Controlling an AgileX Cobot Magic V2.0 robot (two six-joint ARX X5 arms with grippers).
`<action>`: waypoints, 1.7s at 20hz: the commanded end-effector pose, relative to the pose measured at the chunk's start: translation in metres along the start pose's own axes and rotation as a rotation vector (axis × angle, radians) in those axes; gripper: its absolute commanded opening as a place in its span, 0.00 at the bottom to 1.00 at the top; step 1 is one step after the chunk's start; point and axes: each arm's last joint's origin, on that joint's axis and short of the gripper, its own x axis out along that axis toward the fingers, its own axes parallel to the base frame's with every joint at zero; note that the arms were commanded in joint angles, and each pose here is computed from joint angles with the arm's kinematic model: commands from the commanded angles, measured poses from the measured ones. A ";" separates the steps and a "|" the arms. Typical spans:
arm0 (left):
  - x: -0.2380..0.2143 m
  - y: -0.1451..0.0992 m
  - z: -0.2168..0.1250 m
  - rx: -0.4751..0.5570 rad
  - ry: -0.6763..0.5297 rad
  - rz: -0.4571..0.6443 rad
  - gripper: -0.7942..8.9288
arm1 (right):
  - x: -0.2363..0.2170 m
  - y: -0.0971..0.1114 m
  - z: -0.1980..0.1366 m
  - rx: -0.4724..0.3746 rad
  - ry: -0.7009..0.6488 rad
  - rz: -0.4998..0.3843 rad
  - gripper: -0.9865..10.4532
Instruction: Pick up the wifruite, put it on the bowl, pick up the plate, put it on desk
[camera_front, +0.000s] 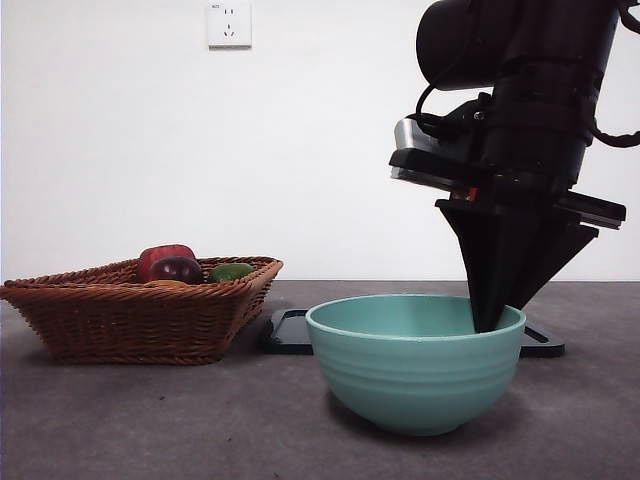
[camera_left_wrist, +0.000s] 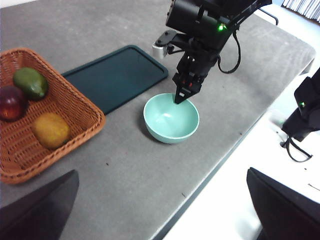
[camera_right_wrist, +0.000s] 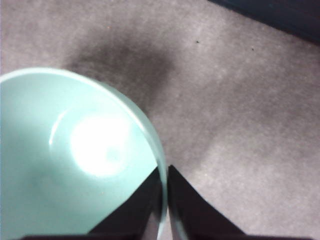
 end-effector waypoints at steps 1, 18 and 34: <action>-0.001 -0.001 0.004 0.024 -0.029 -0.009 0.73 | 0.002 0.003 0.001 0.011 0.013 -0.002 0.09; -0.001 -0.001 0.004 0.023 -0.028 -0.009 0.73 | -0.109 0.006 -0.031 -0.025 -0.223 -0.029 0.66; -0.001 -0.001 0.008 0.035 -0.070 -0.009 0.73 | -0.243 -0.037 -0.226 -0.123 -0.810 0.181 0.66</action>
